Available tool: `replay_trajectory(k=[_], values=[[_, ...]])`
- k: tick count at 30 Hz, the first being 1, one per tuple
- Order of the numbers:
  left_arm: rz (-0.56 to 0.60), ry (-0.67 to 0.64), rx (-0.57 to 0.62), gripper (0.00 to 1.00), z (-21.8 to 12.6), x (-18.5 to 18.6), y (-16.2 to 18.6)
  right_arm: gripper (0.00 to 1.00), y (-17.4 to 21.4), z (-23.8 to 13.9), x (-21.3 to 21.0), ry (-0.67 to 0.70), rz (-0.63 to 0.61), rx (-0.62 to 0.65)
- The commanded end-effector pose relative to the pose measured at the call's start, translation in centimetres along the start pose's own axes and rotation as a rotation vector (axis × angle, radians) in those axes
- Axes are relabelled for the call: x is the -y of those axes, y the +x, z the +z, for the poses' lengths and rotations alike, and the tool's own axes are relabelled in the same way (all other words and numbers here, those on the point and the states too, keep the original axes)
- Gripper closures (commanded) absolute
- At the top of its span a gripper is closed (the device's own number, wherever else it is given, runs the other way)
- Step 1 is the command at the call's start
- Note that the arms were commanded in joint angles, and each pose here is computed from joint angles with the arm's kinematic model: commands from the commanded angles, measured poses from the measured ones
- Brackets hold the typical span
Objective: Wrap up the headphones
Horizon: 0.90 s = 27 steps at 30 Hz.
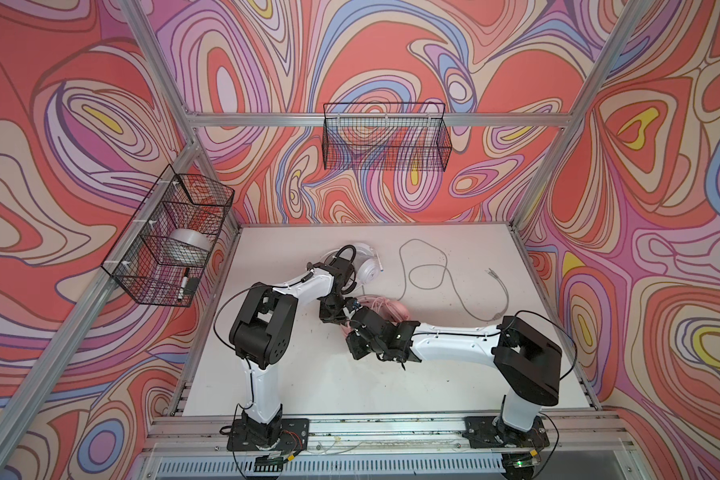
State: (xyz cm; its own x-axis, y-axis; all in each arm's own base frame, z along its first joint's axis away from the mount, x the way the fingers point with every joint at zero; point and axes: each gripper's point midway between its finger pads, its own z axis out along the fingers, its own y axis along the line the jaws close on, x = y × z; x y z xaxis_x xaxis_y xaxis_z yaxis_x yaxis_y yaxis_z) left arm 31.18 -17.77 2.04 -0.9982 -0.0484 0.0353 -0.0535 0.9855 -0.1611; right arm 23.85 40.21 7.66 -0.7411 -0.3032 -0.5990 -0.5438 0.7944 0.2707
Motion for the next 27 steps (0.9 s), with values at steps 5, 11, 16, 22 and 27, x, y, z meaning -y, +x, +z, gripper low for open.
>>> replay_trajectory(k=[5,11,16,22,27], values=[[-0.017,0.010,-0.053,1.00,0.5,-0.7,0.9,0.80,3.0,0.5,2.1,0.096,0.007,-0.113],[-0.021,0.019,-0.054,1.00,0.6,-0.5,0.8,0.80,3.6,0.3,2.2,0.081,0.019,-0.118],[-0.023,0.020,-0.055,1.00,0.6,-0.6,0.9,0.80,3.0,1.0,2.2,0.106,-0.007,-0.122],[-0.022,0.018,-0.057,1.00,0.5,-0.7,1.2,0.87,2.2,1.3,3.1,0.133,0.011,-0.101],[-0.025,0.017,-0.057,1.00,0.6,-0.8,1.3,0.91,1.4,0.5,3.8,0.116,0.061,-0.056]])
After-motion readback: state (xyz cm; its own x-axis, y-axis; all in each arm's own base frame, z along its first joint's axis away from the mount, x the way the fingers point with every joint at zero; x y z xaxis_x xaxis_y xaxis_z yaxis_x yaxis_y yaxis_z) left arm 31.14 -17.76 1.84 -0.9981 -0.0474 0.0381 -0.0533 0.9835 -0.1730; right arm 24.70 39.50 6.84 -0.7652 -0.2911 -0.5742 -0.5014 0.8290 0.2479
